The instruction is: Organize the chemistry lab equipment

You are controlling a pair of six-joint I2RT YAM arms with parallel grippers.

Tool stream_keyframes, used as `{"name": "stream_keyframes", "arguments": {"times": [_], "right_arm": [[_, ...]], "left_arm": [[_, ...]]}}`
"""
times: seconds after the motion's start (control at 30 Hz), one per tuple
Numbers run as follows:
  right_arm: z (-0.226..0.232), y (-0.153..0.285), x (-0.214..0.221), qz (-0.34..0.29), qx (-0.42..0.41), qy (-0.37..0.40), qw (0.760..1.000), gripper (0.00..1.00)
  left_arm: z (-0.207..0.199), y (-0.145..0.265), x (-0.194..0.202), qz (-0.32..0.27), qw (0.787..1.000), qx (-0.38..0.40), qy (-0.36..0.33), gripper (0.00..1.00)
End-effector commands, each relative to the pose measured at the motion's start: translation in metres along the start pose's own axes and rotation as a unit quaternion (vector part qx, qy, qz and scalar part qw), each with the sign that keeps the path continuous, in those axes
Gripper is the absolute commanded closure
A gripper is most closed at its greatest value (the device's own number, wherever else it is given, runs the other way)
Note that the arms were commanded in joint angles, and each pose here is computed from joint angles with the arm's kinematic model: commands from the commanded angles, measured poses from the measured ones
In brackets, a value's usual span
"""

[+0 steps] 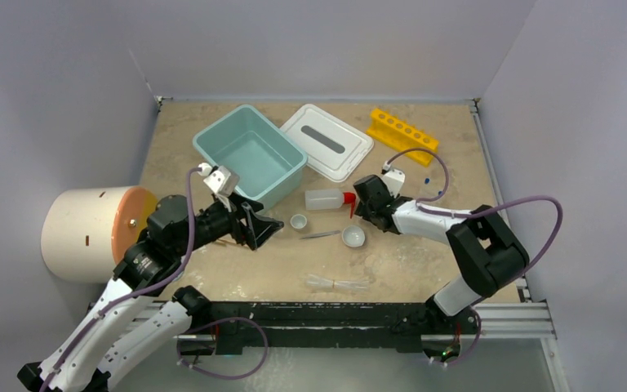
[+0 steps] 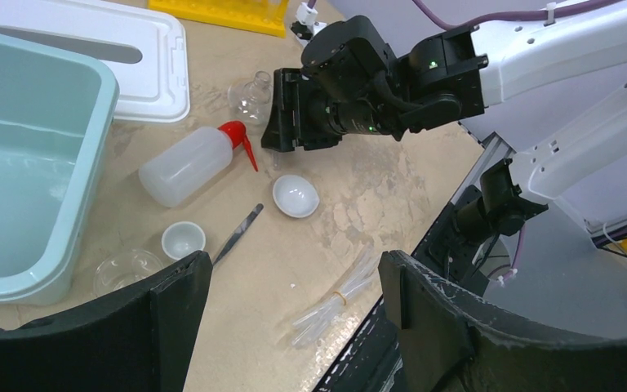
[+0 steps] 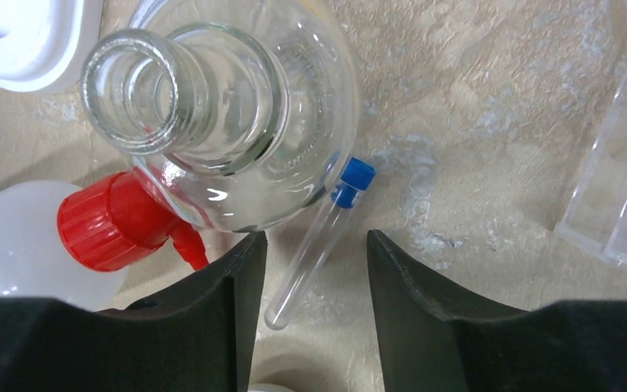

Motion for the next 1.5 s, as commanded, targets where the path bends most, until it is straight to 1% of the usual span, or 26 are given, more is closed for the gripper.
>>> {"name": "stream_keyframes", "arguments": {"times": [0.0,0.07,0.37,0.53,0.67,0.73,0.9,1.0,1.07,1.13,1.23,1.37,1.47], "right_arm": [[-0.003,-0.006,0.005,-0.003,0.027,-0.014,1.000,0.50],[-0.005,-0.006,0.007,-0.002,0.033,-0.011,0.999,0.52],[-0.014,-0.001,0.012,0.004,0.039,0.003,0.999,0.69],[-0.019,0.006,0.014,0.010,0.039,0.016,0.999,0.82],[-0.022,0.018,0.008,0.002,0.033,0.013,0.999,0.90],[-0.024,0.026,0.001,-0.007,0.031,0.009,0.999,0.92],[-0.021,0.052,-0.021,-0.034,0.007,-0.004,0.999,0.93],[-0.012,0.072,-0.035,-0.051,-0.043,0.000,0.998,0.92],[-0.002,0.087,-0.044,-0.063,-0.093,0.011,0.994,0.91],[0.012,0.107,-0.056,-0.082,-0.155,0.023,0.984,0.90],[0.033,0.136,-0.069,-0.101,-0.248,0.046,0.962,0.90],[0.055,0.172,-0.081,-0.119,-0.344,0.064,0.929,0.91],[0.072,0.201,-0.090,-0.139,-0.423,0.059,0.893,0.90]], "left_arm": [[-0.003,0.001,-0.011,-0.024,1.000,0.010,-0.017,0.23],[-0.003,0.001,-0.011,-0.025,0.999,0.010,-0.018,0.23],[-0.004,0.002,-0.011,-0.027,0.999,0.010,-0.018,0.23],[-0.004,0.002,-0.011,-0.027,0.999,0.010,-0.018,0.23],[-0.004,0.003,-0.012,-0.028,0.999,0.011,-0.018,0.23],[-0.003,0.002,-0.011,-0.026,0.999,0.009,-0.018,0.23],[-0.003,0.000,-0.010,-0.022,1.000,0.011,-0.016,0.23],[-0.003,-0.002,-0.009,-0.017,1.000,0.013,-0.015,0.23],[-0.003,-0.003,-0.008,-0.013,1.000,0.016,-0.013,0.23],[-0.003,-0.005,-0.007,-0.009,1.000,0.018,-0.010,0.23],[-0.002,-0.009,-0.004,-0.001,1.000,0.017,-0.003,0.23],[-0.004,-0.013,-0.002,0.008,1.000,0.028,0.009,0.23],[-0.007,-0.017,0.001,0.016,0.999,0.038,0.023,0.23]]}}
Point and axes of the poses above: each gripper's point midway between its finger pads, its own y axis back along the fingers, its own z axis along the line the jaws close on, x = y × z, the point moved 3 cm from there along y, back along the fingers, and after that the axes turned 3 degrees about y, right-handed, at the moved point
